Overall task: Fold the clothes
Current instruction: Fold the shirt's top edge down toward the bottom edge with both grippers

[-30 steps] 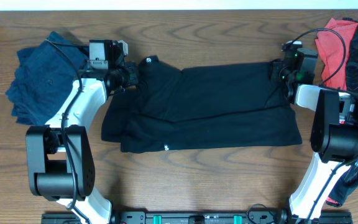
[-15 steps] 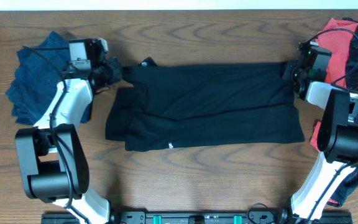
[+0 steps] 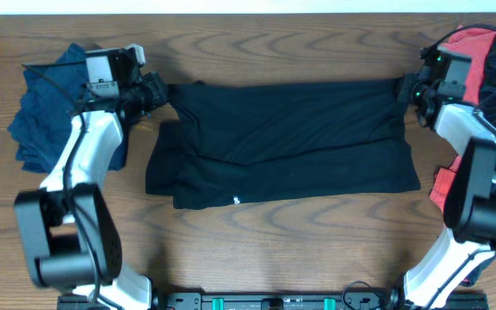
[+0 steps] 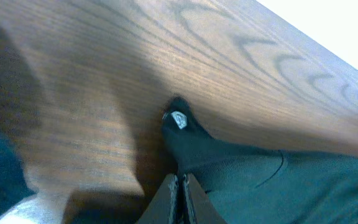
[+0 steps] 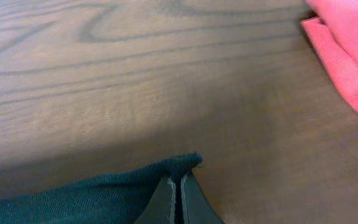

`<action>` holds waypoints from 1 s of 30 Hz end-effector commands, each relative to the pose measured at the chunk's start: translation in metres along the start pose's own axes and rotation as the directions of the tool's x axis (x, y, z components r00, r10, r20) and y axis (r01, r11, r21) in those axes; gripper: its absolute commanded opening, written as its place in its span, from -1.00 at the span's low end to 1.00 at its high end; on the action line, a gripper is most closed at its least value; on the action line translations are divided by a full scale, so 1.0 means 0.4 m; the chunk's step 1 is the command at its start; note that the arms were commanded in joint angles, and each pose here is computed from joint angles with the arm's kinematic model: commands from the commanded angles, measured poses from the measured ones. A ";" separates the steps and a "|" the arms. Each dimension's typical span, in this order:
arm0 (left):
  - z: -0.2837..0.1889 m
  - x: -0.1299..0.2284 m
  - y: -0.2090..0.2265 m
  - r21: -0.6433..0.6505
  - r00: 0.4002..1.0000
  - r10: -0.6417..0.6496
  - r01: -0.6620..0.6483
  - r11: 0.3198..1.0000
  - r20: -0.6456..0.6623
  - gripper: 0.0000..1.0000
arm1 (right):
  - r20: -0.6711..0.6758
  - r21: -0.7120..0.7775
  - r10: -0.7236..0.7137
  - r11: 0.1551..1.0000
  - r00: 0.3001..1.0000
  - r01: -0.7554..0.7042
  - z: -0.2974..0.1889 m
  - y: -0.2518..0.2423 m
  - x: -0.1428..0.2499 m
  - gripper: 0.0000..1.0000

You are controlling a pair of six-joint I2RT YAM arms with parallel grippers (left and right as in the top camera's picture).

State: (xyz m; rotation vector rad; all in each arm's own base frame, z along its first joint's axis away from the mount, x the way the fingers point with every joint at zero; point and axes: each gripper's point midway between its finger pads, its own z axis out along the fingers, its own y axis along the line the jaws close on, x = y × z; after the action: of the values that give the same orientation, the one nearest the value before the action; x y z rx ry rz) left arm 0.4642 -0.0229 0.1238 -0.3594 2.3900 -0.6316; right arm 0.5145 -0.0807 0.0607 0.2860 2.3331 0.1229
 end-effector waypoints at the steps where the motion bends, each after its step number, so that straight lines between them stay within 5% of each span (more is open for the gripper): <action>1: -0.092 -0.035 -0.043 0.018 0.999 0.014 -0.015 1.000 0.051 -0.88 | 0.045 0.077 0.020 0.997 0.999 -0.024 -0.092 -0.042 -0.071 -0.98; 12: -0.179 0.186 -0.007 -0.098 0.958 -0.074 0.049 0.994 -0.276 -0.88 | -0.188 0.249 0.073 0.968 0.979 -0.024 -0.224 -0.106 0.054 -0.98; 19: -0.196 0.231 0.003 -0.117 0.935 -0.076 0.038 0.992 -0.346 -0.88 | -0.253 0.334 0.115 0.942 0.960 -0.025 -0.252 -0.167 0.100 -0.98; 30: -0.251 0.339 0.013 -0.175 0.849 -0.154 0.074 0.982 -0.506 -0.88 | -0.359 0.231 0.145 0.971 0.922 -0.062 -0.261 -0.119 0.163 -0.98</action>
State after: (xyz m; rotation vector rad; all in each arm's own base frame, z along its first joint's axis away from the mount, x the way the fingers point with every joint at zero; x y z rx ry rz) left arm 0.2986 -0.0411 0.1184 -0.4702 2.9576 -0.6830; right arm 0.3862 -0.1088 0.0699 0.5247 2.7403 -0.0366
